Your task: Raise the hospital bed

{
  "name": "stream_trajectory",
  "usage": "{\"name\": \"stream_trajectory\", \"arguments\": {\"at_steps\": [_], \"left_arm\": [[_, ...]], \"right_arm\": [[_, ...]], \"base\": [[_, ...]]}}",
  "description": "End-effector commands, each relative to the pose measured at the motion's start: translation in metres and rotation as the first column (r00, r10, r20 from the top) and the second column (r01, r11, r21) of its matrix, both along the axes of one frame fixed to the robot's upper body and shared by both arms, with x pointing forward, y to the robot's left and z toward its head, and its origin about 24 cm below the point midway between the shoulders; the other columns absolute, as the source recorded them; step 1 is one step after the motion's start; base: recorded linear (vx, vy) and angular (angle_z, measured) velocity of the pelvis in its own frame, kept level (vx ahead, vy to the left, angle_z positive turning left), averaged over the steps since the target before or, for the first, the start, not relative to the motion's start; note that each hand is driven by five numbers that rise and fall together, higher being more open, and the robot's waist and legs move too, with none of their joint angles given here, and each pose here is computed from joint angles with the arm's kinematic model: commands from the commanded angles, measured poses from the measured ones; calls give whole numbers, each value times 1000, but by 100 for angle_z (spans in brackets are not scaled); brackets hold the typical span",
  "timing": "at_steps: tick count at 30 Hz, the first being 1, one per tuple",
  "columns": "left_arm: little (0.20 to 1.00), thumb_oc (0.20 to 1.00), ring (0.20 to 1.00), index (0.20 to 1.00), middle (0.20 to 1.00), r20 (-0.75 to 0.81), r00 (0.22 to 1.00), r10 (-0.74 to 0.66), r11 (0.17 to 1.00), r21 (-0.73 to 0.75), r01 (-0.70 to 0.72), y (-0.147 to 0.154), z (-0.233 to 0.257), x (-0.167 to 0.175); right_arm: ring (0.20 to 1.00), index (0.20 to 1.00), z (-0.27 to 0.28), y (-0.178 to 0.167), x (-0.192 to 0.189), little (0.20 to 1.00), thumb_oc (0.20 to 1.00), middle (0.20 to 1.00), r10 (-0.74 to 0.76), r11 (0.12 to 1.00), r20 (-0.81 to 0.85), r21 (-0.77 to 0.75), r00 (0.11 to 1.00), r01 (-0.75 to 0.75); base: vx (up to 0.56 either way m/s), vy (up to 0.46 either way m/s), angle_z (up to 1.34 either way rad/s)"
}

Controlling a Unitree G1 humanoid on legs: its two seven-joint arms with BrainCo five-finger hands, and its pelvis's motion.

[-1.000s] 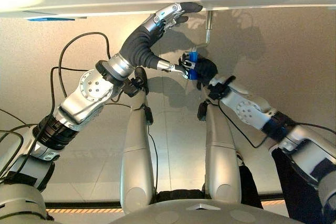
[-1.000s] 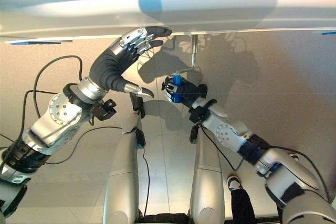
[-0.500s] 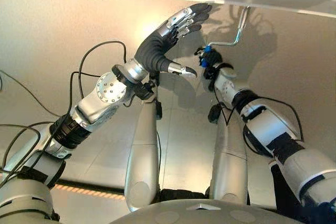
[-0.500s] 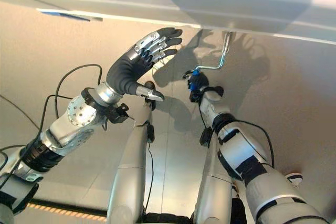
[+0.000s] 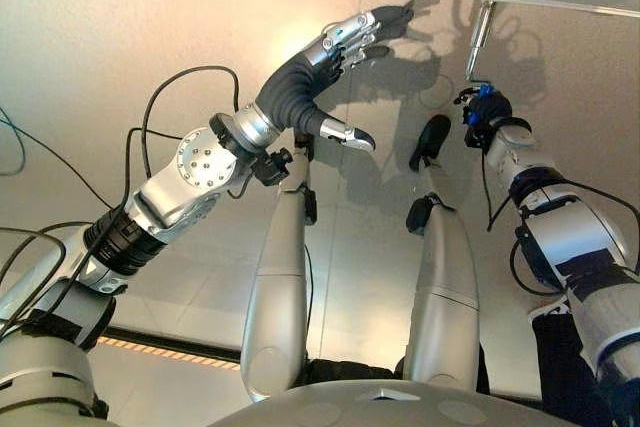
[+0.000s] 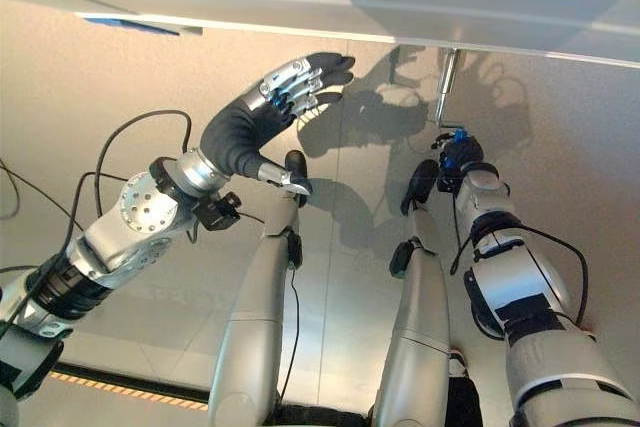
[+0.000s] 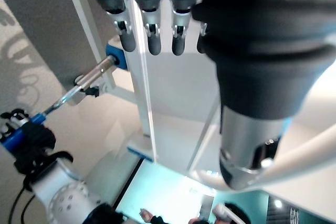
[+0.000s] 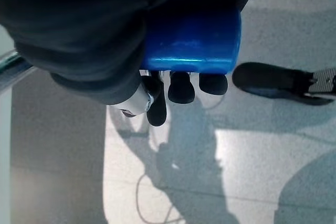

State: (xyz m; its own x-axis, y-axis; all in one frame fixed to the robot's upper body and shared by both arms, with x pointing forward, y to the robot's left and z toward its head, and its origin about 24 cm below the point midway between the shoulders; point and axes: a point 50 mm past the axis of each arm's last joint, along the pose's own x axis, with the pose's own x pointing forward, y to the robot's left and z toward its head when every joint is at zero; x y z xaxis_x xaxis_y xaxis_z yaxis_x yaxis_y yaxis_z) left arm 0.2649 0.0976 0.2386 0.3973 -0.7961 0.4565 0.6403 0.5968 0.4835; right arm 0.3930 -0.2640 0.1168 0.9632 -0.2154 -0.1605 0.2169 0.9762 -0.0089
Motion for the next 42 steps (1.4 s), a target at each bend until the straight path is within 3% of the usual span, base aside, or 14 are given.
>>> {"name": "stream_trajectory", "arguments": {"at_steps": [1, 3, 10, 12, 14, 15, 23, 26, 28, 29, 30, 32, 37, 42], "left_arm": [[1000, 1000, 1000, 1000, 1000, 81, 992, -101, 993, -58, 106, -2, 12, -23], [1000, 1000, 1000, 1000, 1000, 76, 993, -94, 993, -61, 98, 0, 12, -22], [1000, 1000, 1000, 1000, 1000, 66, 997, -48, 995, -82, 53, 11, 9, -22], [1000, 1000, 1000, 1000, 1000, 75, 996, 44, 992, -121, -34, 29, 7, -25], [1000, 1000, 1000, 1000, 1000, 65, 995, 74, 989, -132, -65, 34, 3, -25], [1000, 1000, 1000, 1000, 1000, 85, 991, 106, 986, -134, -94, 39, 6, -26], [1000, 1000, 1000, 1000, 1000, 110, 977, 184, 977, -130, -169, 56, 8, -35], [1000, 1000, 1000, 1000, 1000, 118, 977, 176, 978, -134, -159, 58, 10, -40], [1000, 1000, 1000, 1000, 1000, 118, 983, 140, 985, -114, -127, 56, 11, -44], [1000, 1000, 1000, 1000, 1000, 118, 983, 140, 985, -114, -127, 56, 11, -44], [1000, 1000, 1000, 1000, 1000, 115, 987, 115, 990, -90, -105, 54, 10, -46], [1000, 1000, 1000, 1000, 1000, 113, 988, 102, 992, -88, -93, 53, 10, -46], [1000, 1000, 1000, 1000, 1000, 103, 992, 69, 995, -79, -61, 42, 10, -34], [1000, 1000, 1000, 1000, 1000, 93, 995, 39, 992, -127, -27, 28, 12, -26]], "right_arm": [[200, 200, -26, -117, -72, 200, 200, 200, -413, 911, -118, -44, 903, 411], [200, 200, -23, -137, -87, 200, 200, 200, -482, 876, -100, -15, 871, 483], [200, 200, -16, -144, -94, 200, 200, 200, -457, 889, 28, 61, 889, 455], [200, 200, -5, -110, -91, 200, 200, 200, -253, 967, 228, 75, 940, 242], [200, 200, -7, -102, -100, 200, 200, 200, -206, 978, 271, 83, 940, 191], [200, 200, 17, -88, -105, 200, 200, 200, -121, 993, 404, 61, 907, 105], [200, 200, 53, -67, -143, 200, 200, 200, 32, 995, 569, -93, 822, 26], [200, 200, 70, -44, -147, 200, 200, 200, 187, 982, 619, -129, 763, -137], [200, 200, 82, -8, -152, 200, 200, 200, 408, 898, 622, -142, 669, -416], [200, 200, 82, -9, -153, 200, 200, 200, 408, 898, 622, -141, 669, -416], [200, 200, 76, 16, -151, 200, 200, 200, 529, 802, 581, -103, 619, -589], [200, 200, 70, 26, -147, 200, 200, 200, 572, 757, 557, -74, 602, -650], [200, 200, 66, 106, -118, 200, 200, 200, 827, 468, 397, -92, 398, -879], [200, 200, 70, 173, -93, 200, 200, 200, 892, 344, 352, -125, 283, -931]], "base": [[0, 0, 0], [-23, -7, 1], [8, -2, 0], [4, -26, -3], [25, -35, -10], [9, -44, -18], [0, -14, -4], [18, -1, 1], [0, 0, 0], [-10, -40, 3], [0, 0, 0], [0, 0, 0], [0, -3, -1], [2, 6, -7]]}}
